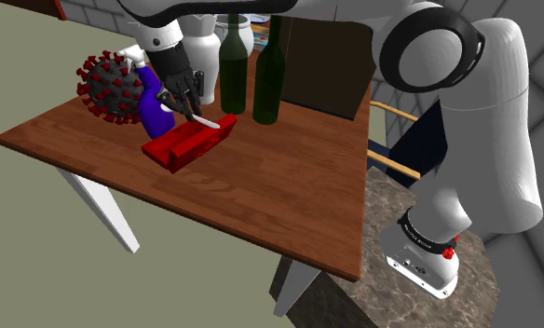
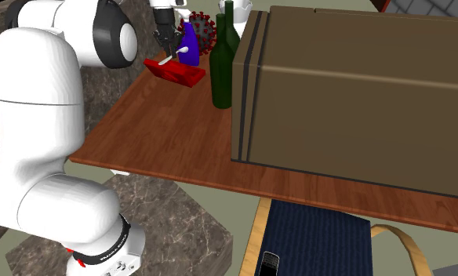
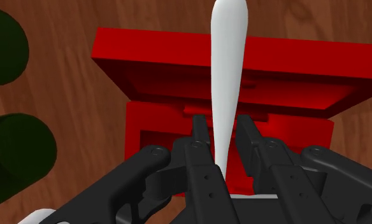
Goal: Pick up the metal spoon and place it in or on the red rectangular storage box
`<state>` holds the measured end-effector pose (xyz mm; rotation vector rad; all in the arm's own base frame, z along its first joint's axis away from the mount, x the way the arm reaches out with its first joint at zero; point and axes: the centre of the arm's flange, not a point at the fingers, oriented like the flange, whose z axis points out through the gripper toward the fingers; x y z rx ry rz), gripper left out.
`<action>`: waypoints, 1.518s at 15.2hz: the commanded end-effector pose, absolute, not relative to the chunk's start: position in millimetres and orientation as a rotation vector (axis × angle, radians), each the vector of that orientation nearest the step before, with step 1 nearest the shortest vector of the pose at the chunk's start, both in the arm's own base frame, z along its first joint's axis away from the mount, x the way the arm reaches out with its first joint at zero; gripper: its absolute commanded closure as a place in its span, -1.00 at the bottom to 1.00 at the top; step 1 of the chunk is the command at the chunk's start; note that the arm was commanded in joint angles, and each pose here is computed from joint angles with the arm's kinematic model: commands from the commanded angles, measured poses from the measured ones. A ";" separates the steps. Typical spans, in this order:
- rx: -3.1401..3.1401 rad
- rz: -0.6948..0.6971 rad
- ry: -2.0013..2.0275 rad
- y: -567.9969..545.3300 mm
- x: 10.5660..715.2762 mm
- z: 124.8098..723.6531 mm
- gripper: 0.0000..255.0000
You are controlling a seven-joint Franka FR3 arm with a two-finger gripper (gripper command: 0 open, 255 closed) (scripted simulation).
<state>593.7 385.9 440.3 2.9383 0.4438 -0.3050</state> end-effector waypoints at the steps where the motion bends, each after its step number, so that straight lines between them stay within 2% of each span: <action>1: 2.939 -0.304 0.444 385.7 593.5 435.2 1.00; 8: 2.939 -0.304 0.444 385.7 593.6 435.2 1.00; 9: 2.939 -0.304 0.444 385.7 593.6 435.2 -1.00; 14: 2.939 -0.304 0.444 385.7 593.6 435.2 -1.00; 18: 2.939 -0.304 0.444 394.8 602.4 483.5 -1.00; 23: 2.939 -0.304 0.444 394.8 602.4 483.5 -1.00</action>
